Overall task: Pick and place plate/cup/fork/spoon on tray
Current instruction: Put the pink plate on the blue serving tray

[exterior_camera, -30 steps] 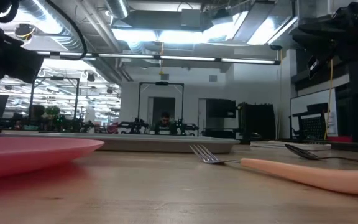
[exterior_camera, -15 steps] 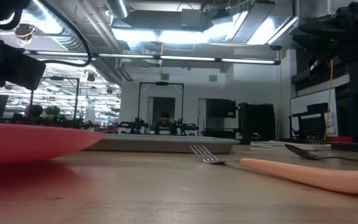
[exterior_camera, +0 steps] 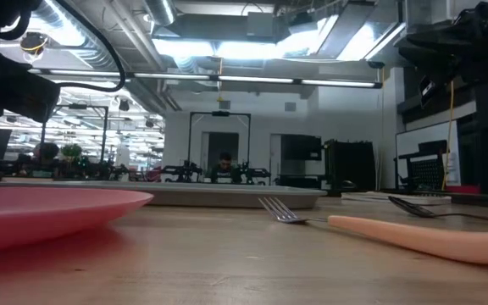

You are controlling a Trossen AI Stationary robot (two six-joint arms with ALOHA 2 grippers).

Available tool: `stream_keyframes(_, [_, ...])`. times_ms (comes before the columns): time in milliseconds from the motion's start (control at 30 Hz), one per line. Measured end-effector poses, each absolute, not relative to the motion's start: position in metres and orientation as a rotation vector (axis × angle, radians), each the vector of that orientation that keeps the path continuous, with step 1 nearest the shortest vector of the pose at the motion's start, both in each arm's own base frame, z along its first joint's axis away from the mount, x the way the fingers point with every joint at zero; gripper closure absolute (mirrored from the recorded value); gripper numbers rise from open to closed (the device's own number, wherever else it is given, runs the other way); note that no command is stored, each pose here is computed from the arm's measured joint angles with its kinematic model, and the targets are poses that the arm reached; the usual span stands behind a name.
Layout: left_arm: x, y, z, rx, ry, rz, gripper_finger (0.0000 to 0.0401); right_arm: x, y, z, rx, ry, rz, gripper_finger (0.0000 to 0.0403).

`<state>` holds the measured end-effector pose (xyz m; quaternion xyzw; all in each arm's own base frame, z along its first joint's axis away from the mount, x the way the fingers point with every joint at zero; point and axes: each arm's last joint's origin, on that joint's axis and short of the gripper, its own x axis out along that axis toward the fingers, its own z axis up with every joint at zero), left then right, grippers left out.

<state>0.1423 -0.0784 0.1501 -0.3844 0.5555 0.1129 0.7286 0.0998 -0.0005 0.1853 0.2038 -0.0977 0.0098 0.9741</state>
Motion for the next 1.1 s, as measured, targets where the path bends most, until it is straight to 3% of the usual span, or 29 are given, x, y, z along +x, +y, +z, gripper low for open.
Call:
stream_keyframes(967, [0.155, -0.088, 0.135, -0.808, 1.292, 0.157, 0.0332, 0.1, 0.001, 0.185, 0.411, -0.188, 0.063, 0.0304])
stream_keyframes(1100, [0.155, -0.087, 0.135, -0.802, 1.28, 0.17, 0.0349, 0.1, 0.001, 0.185, 0.41, -0.188, 0.063, 0.0304])
